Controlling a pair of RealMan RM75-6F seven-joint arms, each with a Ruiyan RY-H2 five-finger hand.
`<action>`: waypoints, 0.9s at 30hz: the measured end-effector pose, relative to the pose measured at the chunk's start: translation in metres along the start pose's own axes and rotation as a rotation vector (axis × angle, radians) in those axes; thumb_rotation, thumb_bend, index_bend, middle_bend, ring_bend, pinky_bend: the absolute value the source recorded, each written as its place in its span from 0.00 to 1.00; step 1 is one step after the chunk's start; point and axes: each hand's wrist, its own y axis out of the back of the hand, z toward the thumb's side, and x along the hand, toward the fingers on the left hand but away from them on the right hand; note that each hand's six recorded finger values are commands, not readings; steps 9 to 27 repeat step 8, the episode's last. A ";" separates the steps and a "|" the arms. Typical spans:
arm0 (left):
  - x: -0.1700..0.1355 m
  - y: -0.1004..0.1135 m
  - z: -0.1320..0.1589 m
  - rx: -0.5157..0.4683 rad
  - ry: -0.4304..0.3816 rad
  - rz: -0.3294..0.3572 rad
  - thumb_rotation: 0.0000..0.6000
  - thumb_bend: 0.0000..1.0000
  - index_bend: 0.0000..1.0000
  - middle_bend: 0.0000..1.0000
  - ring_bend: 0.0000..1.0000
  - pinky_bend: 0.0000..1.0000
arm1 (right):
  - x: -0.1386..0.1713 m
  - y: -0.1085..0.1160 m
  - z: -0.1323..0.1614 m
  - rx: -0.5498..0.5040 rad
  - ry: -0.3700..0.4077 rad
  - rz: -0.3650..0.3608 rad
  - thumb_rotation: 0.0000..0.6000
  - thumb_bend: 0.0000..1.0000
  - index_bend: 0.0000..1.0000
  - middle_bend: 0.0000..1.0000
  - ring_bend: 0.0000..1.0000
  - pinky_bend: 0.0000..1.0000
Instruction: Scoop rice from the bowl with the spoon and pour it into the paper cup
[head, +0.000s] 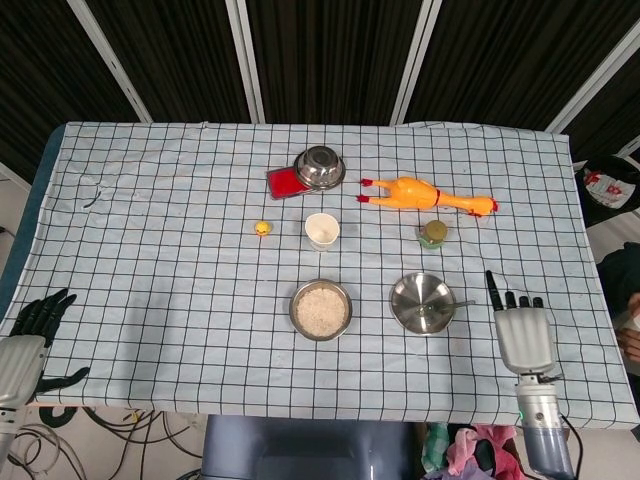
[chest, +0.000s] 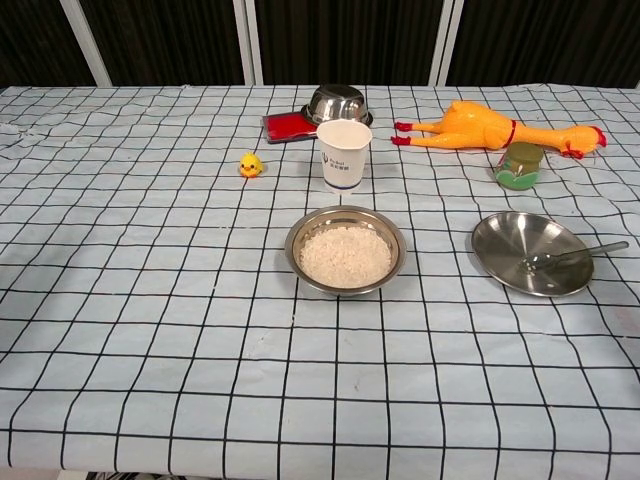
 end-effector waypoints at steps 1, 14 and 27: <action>0.000 0.000 -0.001 0.023 0.004 0.006 1.00 0.01 0.00 0.00 0.00 0.00 | 0.005 0.002 -0.010 -0.025 0.005 0.001 1.00 0.15 0.00 0.03 0.07 0.24; 0.000 0.005 -0.010 0.166 0.040 0.048 1.00 0.01 0.00 0.00 0.00 0.00 | 0.035 0.014 -0.065 -0.177 0.029 0.016 1.00 0.12 0.00 0.00 0.03 0.23; 0.000 0.005 -0.010 0.166 0.040 0.048 1.00 0.01 0.00 0.00 0.00 0.00 | 0.035 0.014 -0.065 -0.177 0.029 0.016 1.00 0.12 0.00 0.00 0.03 0.23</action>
